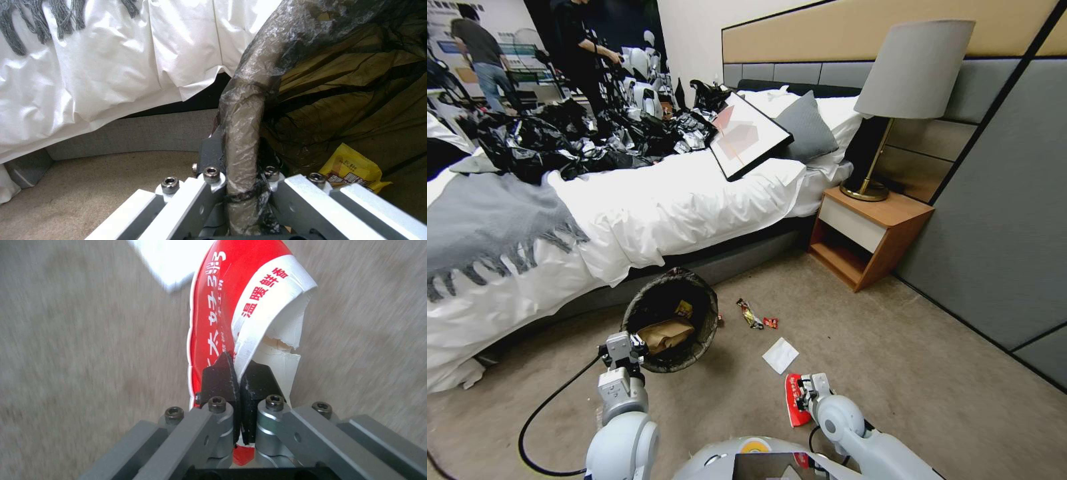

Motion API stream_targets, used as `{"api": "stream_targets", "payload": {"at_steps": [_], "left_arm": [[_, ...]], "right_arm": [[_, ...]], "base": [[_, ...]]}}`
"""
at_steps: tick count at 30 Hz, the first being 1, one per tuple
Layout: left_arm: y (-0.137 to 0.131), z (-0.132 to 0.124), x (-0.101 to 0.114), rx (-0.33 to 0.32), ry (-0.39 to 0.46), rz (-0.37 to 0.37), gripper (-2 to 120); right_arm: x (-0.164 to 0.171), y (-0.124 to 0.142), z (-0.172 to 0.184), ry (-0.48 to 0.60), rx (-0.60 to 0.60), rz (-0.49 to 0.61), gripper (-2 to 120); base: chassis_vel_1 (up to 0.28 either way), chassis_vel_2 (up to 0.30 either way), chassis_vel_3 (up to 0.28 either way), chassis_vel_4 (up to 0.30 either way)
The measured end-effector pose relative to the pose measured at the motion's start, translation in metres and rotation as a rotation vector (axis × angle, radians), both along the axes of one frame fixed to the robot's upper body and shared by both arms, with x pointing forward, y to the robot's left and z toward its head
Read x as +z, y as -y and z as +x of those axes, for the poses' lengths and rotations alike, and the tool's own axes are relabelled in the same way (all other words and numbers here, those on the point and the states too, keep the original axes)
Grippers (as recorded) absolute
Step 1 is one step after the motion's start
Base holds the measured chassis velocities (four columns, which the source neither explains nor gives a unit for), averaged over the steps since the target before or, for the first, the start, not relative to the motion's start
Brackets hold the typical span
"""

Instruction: Pick up the trash bin, then pick up the garbage from the floor and place it into the trash bin.

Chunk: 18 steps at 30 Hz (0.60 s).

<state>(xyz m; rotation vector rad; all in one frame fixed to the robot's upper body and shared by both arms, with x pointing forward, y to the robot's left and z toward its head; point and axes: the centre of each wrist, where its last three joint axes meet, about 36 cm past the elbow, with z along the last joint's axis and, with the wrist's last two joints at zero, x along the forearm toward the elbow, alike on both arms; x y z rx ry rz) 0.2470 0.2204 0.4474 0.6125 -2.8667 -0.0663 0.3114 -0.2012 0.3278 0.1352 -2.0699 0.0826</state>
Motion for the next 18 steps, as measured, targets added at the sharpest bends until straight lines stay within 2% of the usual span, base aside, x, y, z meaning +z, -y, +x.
{"api": "stream_targets", "payload": {"at_steps": [3, 4, 5, 7, 8, 9, 11, 12, 14, 15, 17, 18], "left_arm": [[0.000, 0.000, -0.001, -0.003, -0.006, 0.004, 0], [-0.001, 0.000, -0.002, -0.005, -0.009, 0.007, 0], [-0.001, 0.000, -0.002, -0.005, -0.009, 0.007, 0], [-0.001, -0.001, -0.004, -0.008, -0.016, 0.010, 0], [0.000, -0.002, -0.005, -0.011, -0.022, 0.011, 0], [0.000, -0.002, -0.005, -0.011, -0.022, 0.011, 0], [0.000, -0.002, -0.006, -0.016, -0.026, 0.012, 0], [0.000, -0.002, -0.006, -0.016, -0.026, 0.012, 0], [0.002, -0.003, -0.008, -0.024, -0.031, 0.012, 0], [0.002, -0.003, -0.008, -0.024, -0.031, 0.012, 0], [0.003, -0.002, -0.014, -0.030, -0.043, 0.014, 0], [0.003, -0.002, -0.014, -0.030, -0.043, 0.014, 0]], "right_arm": [[0.020, -0.001, 0.009, 0.146, -0.010, -0.004, 0], [0.033, -0.004, 0.013, 0.242, -0.001, -0.008, 0], [0.033, -0.004, 0.013, 0.242, -0.001, -0.008, 0], [0.046, -0.007, 0.018, 0.430, 0.033, -0.016, 0], [0.057, -0.011, 0.024, 0.600, 0.069, -0.012, 0], [0.057, -0.011, 0.024, 0.600, 0.069, -0.012, 0], [0.076, -0.018, 0.029, 0.773, 0.113, 0.025, 0], [0.076, -0.018, 0.029, 0.773, 0.113, 0.025, 0], [0.106, -0.027, 0.034, 0.972, 0.179, 0.101, 0], [0.106, -0.027, 0.034, 0.972, 0.179, 0.101, 0], [0.120, -0.035, 0.039, 1.169, 0.296, 0.149, 0], [0.120, -0.035, 0.039, 1.169, 0.296, 0.149, 0]], "base": [[0.000, 0.000, 0.000, 0.000], [0.000, 0.000, 0.000, 0.000], [0.000, 0.000, 0.000, 0.000], [0.000, 0.000, 0.000, 0.000], [0.000, 0.000, 0.000, 0.000], [0.000, 0.000, 0.000, 0.000], [0.000, 0.000, 0.000, 0.000], [0.000, 0.000, 0.000, 0.000], [0.000, 0.000, 0.000, 0.000], [0.000, 0.000, 0.000, 0.000], [0.000, 0.000, 0.000, 0.000], [0.000, 0.000, 0.000, 0.000]]}}
